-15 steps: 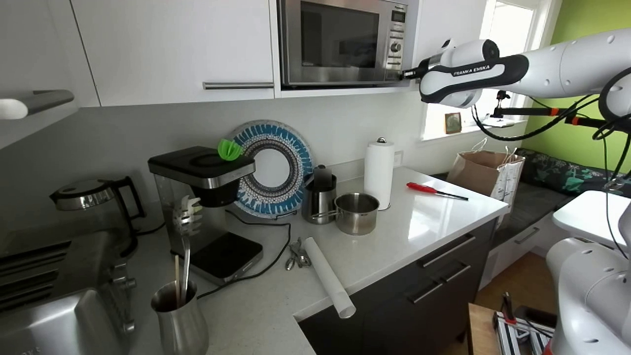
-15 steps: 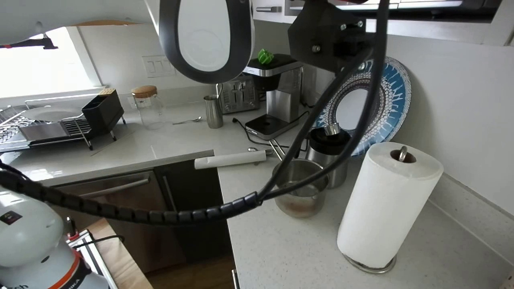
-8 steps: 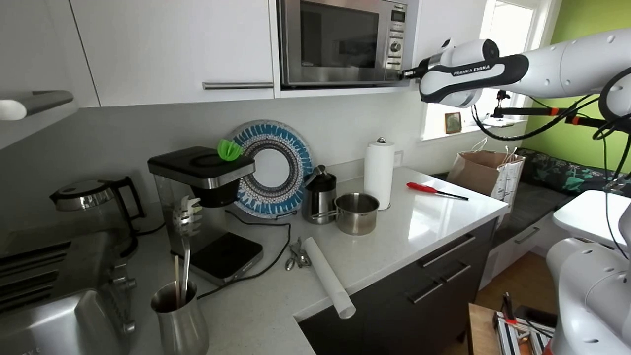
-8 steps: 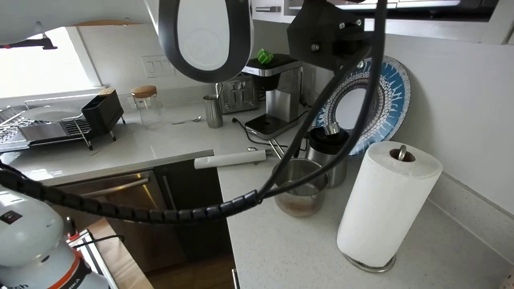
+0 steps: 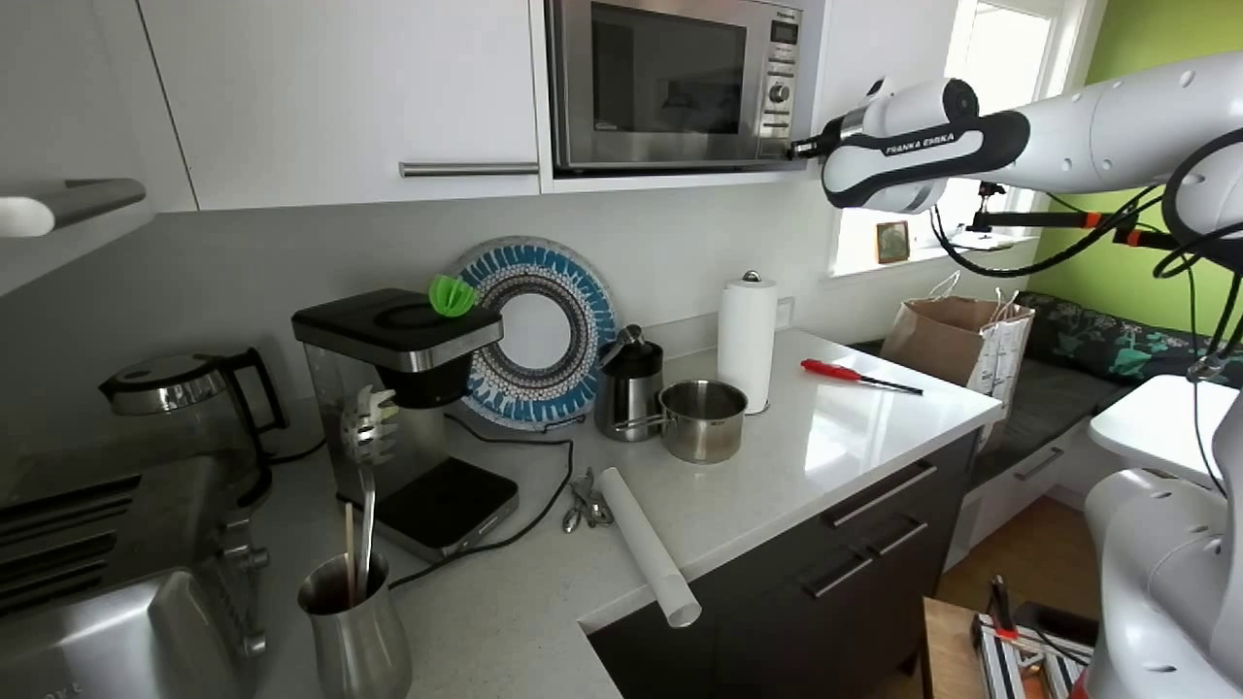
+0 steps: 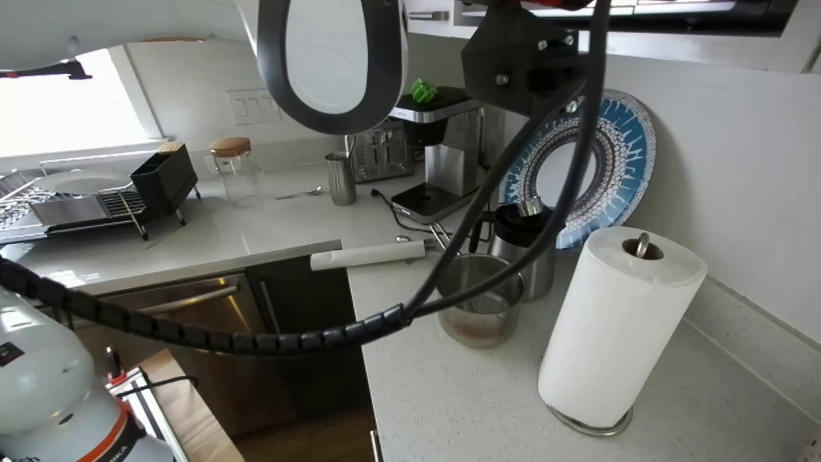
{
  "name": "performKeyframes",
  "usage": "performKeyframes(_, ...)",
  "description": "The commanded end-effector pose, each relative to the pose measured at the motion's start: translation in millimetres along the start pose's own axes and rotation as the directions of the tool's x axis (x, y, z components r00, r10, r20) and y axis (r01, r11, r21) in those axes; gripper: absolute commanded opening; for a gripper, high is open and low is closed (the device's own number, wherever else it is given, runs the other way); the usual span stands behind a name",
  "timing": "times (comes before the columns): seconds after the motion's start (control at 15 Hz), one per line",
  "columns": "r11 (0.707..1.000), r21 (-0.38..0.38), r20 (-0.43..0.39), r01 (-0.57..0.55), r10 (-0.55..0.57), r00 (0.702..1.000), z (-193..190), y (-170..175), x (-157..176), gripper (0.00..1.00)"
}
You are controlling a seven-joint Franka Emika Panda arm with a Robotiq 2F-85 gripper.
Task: Open the microwave door
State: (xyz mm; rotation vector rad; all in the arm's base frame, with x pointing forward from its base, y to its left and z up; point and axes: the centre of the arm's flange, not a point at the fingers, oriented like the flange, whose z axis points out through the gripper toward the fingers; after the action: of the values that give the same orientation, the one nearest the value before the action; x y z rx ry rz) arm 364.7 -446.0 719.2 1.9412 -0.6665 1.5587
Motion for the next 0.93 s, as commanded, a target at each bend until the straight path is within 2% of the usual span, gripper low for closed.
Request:
performKeyframes(0.0,0.992,-0.119,0.034,0.035,-0.031,0.999,-51,-35,-9,0.0)
performKeyframes(0.13,0.984,-0.167,0.021,0.063,-0.06,0.998,-50,-44,-13,0.0)
performKeyframes(0.33,0.987,-0.113,-0.068,0.111,-0.12,0.99,-42,-51,-8,0.0)
performKeyframes(0.4,0.99,-0.101,-0.035,0.095,-0.099,0.995,15,-9,-7,0.01)
performKeyframes(0.67,0.99,-0.094,-0.066,0.11,-0.116,0.991,11,-15,2,0.01)
performKeyframes(0.87,0.977,-0.164,-0.083,0.133,-0.148,0.986,-3,-26,14,0.0)
